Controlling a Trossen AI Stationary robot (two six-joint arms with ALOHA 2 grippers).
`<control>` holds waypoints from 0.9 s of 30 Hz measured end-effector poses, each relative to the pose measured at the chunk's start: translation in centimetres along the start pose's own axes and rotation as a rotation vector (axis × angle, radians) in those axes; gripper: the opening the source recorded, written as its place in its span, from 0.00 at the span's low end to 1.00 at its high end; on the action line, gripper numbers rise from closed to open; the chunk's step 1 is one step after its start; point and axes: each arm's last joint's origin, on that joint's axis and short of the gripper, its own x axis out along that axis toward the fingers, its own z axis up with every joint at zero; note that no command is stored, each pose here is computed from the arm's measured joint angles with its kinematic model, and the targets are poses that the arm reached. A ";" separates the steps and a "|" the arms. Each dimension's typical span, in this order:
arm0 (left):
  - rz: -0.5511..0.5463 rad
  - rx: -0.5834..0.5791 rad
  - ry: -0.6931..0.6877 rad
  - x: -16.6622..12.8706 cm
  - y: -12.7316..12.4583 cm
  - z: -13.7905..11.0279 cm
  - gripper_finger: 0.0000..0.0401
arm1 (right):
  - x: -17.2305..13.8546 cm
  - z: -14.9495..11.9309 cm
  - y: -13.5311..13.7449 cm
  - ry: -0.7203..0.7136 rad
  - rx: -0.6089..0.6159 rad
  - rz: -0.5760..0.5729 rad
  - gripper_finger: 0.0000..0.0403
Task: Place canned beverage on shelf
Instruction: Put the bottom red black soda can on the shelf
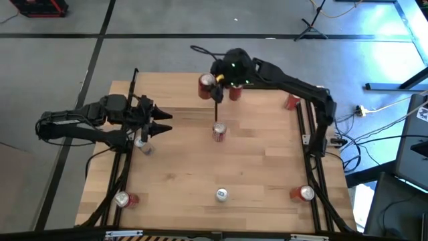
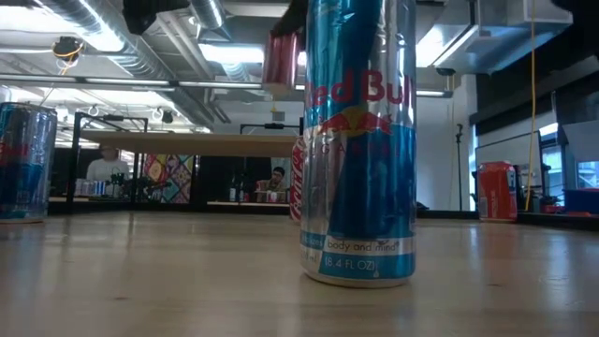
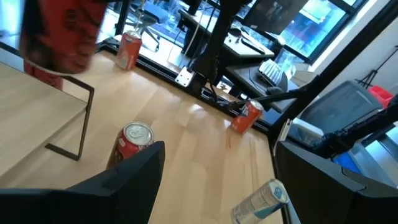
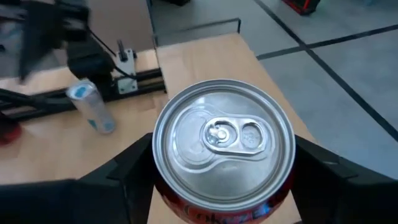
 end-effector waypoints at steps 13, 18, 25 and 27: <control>0.080 -0.047 -0.040 0.1 0.3 0.1 0.75 | 4.5 -2.7 -5.1 0.089 -0.070 0.044 0.67; 0.106 -0.049 -0.055 0.1 0.4 0.1 0.75 | 4.9 -3.1 -5.8 0.098 -0.093 0.044 0.67; 0.125 -0.047 -0.065 0.1 0.4 0.2 0.75 | 5.7 -3.7 -7.0 0.109 -0.095 0.048 0.67; 0.136 -0.047 -0.072 0.1 0.4 0.2 0.75 | 5.8 -3.8 -7.3 0.105 -0.092 0.041 0.67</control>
